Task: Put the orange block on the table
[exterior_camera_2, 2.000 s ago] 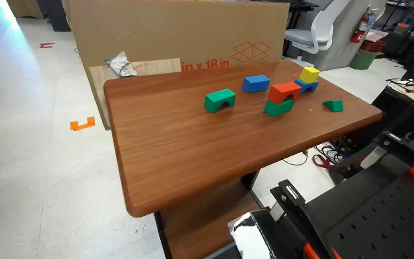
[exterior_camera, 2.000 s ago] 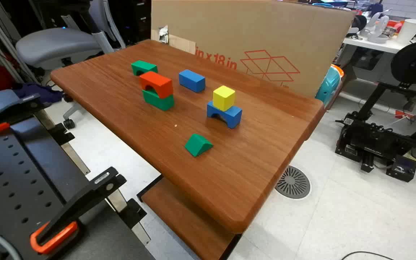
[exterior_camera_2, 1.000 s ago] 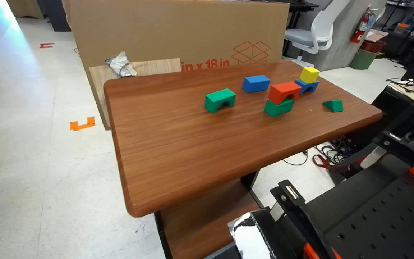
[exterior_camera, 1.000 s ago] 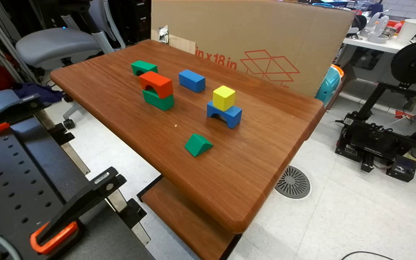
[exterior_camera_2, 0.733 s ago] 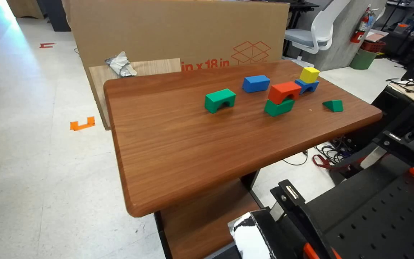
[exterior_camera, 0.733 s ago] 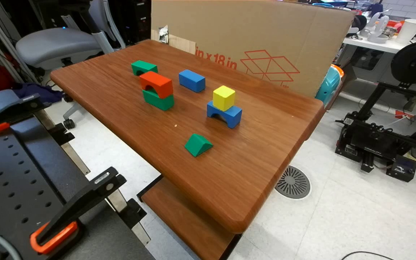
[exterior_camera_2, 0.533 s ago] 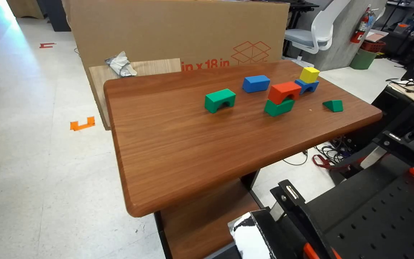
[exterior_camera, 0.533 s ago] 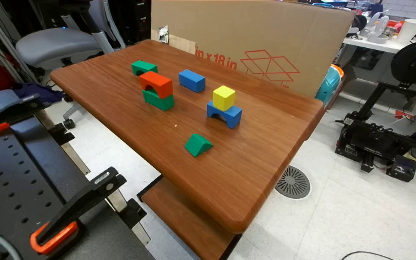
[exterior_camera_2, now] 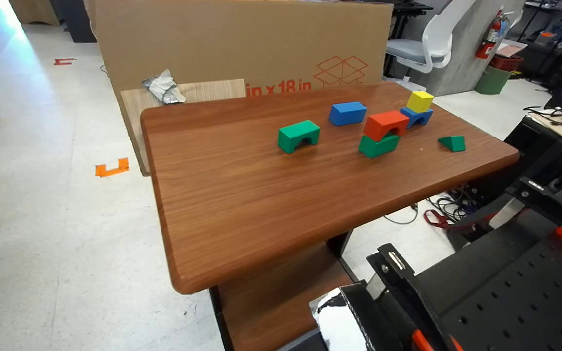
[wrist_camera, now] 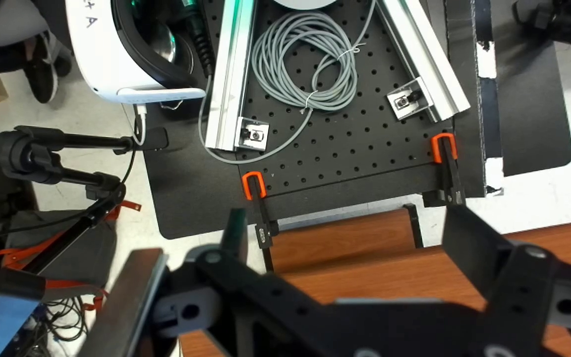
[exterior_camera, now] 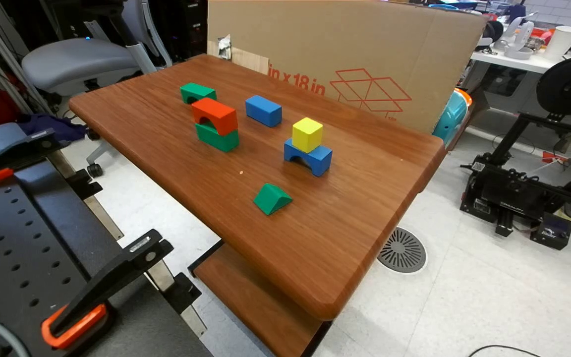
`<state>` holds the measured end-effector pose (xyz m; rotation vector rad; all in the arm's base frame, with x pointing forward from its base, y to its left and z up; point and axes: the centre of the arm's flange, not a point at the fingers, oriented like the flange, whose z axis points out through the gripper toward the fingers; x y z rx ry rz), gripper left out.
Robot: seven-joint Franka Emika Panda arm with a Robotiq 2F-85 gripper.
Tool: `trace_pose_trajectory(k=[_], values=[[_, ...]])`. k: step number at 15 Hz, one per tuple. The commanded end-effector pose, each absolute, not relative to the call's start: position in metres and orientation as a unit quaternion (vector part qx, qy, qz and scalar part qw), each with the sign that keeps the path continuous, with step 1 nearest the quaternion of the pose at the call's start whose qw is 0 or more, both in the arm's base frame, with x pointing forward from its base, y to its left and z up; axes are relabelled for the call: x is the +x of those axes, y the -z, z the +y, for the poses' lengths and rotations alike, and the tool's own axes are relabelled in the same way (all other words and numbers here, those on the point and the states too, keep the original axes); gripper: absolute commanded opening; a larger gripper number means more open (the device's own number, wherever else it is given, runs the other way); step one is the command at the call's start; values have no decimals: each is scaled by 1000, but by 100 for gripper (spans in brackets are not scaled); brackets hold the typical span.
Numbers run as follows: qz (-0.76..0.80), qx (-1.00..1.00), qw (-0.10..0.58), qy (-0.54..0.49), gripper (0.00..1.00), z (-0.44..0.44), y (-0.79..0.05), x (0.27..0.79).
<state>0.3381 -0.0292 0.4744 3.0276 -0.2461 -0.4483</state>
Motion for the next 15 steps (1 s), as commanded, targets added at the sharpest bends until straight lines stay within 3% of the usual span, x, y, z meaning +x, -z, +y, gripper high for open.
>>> trace_pose_trajectory(k=[1, 15], values=[[-89, 984, 38, 149, 100, -28, -453, 357], [-49, 998, 23, 42, 100, -24, -356, 417]])
